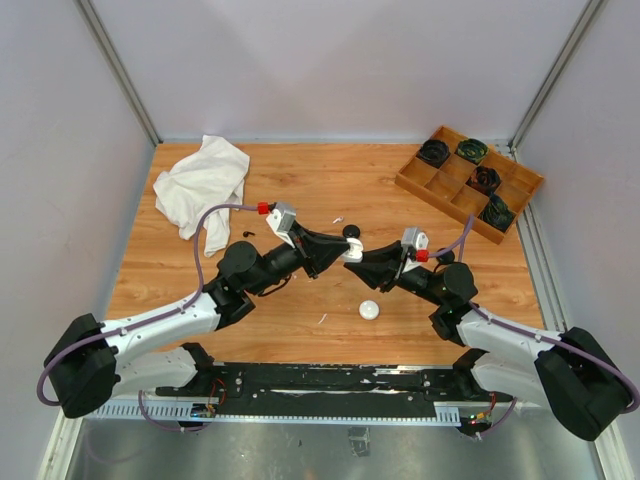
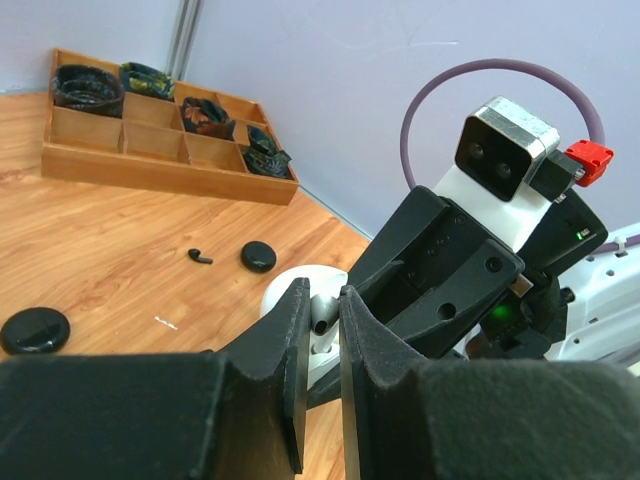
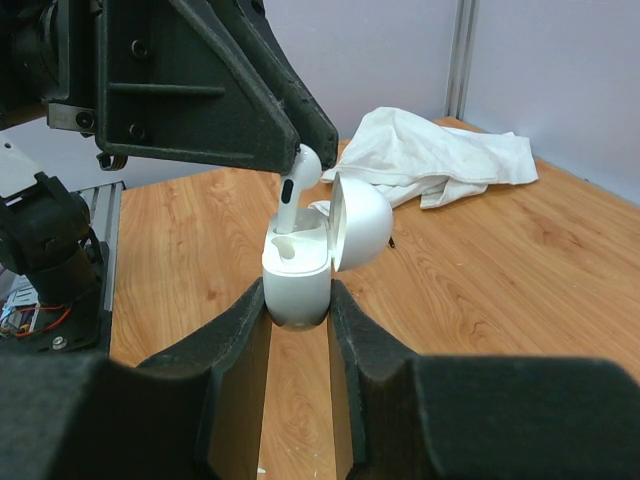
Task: Insert the wireless bluetooth earbuds into the charging case
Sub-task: Place the earbud in the charging case.
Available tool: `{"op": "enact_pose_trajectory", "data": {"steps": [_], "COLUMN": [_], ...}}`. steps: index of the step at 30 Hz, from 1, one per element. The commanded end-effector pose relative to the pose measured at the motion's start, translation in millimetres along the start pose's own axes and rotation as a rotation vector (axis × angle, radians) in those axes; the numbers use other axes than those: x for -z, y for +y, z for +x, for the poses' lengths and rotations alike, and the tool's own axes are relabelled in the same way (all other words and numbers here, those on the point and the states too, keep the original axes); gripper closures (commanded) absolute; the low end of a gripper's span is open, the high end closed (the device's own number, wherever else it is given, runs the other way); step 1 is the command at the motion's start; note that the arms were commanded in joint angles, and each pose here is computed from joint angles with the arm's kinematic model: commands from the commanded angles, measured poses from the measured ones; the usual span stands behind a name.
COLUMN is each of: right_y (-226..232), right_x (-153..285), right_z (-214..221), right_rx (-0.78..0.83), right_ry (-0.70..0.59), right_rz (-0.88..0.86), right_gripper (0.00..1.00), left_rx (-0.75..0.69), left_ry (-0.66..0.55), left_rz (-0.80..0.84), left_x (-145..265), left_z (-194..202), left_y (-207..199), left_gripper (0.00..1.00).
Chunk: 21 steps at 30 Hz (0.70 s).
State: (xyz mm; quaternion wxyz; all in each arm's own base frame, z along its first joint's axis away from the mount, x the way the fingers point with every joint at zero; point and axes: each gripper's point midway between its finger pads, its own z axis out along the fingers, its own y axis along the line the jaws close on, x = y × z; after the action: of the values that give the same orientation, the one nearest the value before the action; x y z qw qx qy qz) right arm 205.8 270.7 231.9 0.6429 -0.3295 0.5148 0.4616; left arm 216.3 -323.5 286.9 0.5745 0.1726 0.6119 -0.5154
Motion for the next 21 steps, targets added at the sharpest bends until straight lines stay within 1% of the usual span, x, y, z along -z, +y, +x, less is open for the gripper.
{"op": "enact_pose_trajectory", "data": {"steps": [1, 8, 17, 21], "right_y": [-9.1, -9.1, -9.2, -10.9], "right_x": [3.3, 3.6, 3.9, 5.1], "right_z": [-21.8, -23.0, -21.3, -18.9], "right_rx": [0.046, 0.048, 0.048, 0.048], "right_ry": [-0.077, -0.082, -0.078, -0.074], "right_rz": [0.029, 0.031, 0.031, 0.042], "right_gripper": [0.97, 0.97, 0.97, 0.97], "left_rx": [-0.002, 0.007, 0.010, 0.002], "left_ry": [-0.005, 0.009, 0.003, -0.018], "left_rz": [-0.005, 0.003, -0.007, -0.012], "left_x": [1.4, 3.1, 4.5, 6.1], "left_z": [4.2, 9.1, 6.1, -5.2], "left_y": [0.3, -0.3, 0.0, -3.0], "left_gripper": [0.84, 0.77, 0.62, 0.54]}}
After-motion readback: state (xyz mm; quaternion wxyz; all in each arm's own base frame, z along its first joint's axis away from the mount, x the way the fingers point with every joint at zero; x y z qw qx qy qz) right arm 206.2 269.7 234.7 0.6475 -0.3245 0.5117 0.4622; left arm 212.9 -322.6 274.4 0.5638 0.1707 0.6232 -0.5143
